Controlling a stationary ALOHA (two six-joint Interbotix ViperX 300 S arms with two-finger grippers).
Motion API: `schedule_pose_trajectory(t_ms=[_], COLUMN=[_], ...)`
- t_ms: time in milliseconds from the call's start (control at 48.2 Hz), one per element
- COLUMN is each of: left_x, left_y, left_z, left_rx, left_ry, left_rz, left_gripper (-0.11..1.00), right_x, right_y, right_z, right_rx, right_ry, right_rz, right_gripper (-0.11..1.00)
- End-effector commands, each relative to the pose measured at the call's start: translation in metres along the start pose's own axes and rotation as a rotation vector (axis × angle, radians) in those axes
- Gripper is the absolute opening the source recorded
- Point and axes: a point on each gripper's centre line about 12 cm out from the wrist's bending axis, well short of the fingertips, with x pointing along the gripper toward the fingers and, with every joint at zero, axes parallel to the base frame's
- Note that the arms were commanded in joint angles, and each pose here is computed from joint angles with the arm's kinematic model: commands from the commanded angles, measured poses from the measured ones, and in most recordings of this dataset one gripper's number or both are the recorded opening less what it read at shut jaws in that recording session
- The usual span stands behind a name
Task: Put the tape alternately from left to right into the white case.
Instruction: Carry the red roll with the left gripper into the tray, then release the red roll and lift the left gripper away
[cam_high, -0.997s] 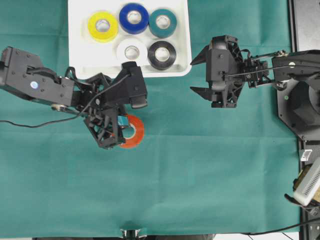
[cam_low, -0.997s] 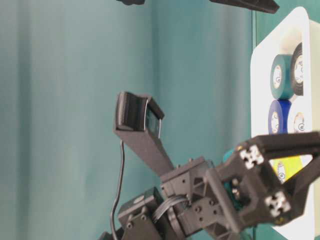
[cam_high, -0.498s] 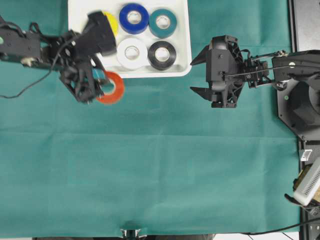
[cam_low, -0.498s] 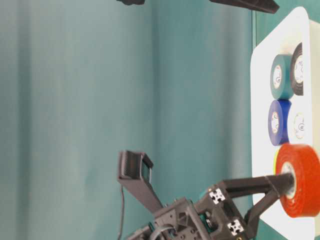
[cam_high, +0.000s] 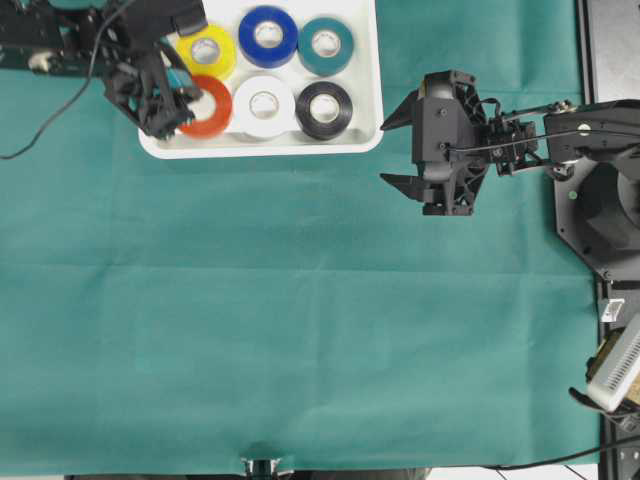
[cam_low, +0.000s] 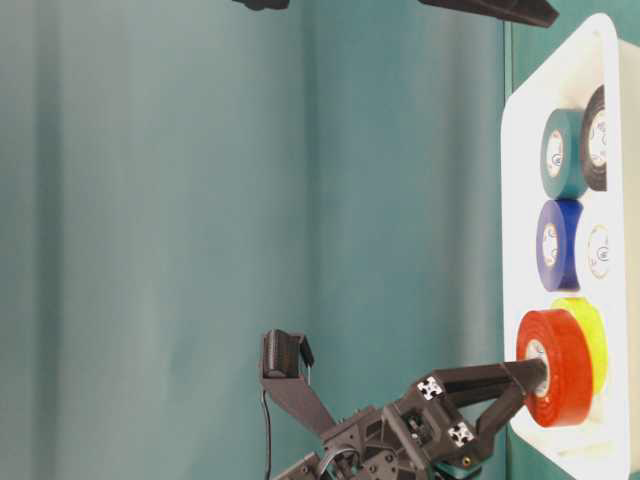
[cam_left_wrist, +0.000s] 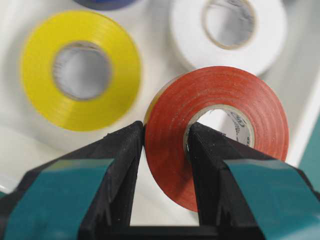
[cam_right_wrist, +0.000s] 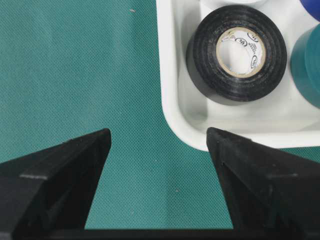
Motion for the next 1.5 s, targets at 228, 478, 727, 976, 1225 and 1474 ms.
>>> schedule_pose_trajectory(t_ms=[228,478,727,976,1225,1474], left_x=[-0.003,-0.003,-0.003,-0.003,-0.011,-0.021], left_y=[0.005,0.005,0.005,0.001,-0.029,-0.074], left_z=[-0.001,-0.002,-0.003,-0.004,-0.004,-0.01], left_rx=[0.006,0.009,0.029,0.037,0.101,0.197], left_ry=[-0.026,-0.024,-0.023,-0.021,-0.042,-0.084], left_rz=[0.004,0.004,0.005,-0.002,-0.058,-0.153], left_gripper=[0.27,0.59,0.93,0.93,0.92,0.92], right_x=[-0.004,-0.004,-0.004,-0.004,-0.004,-0.004], right_y=[0.001,0.001,0.001,0.001,0.001,0.001], right_z=[0.008,0.008,0.007,0.008,0.007,0.008], right_rx=[-0.001,-0.001,-0.002,-0.001,-0.001,0.0], right_ry=[-0.033,-0.033,-0.03,-0.032,-0.03,-0.034], right_rz=[0.004,0.004,0.004,0.005,0.005,0.006], right_gripper=[0.92,0.92,0.92,0.92,0.92,0.92])
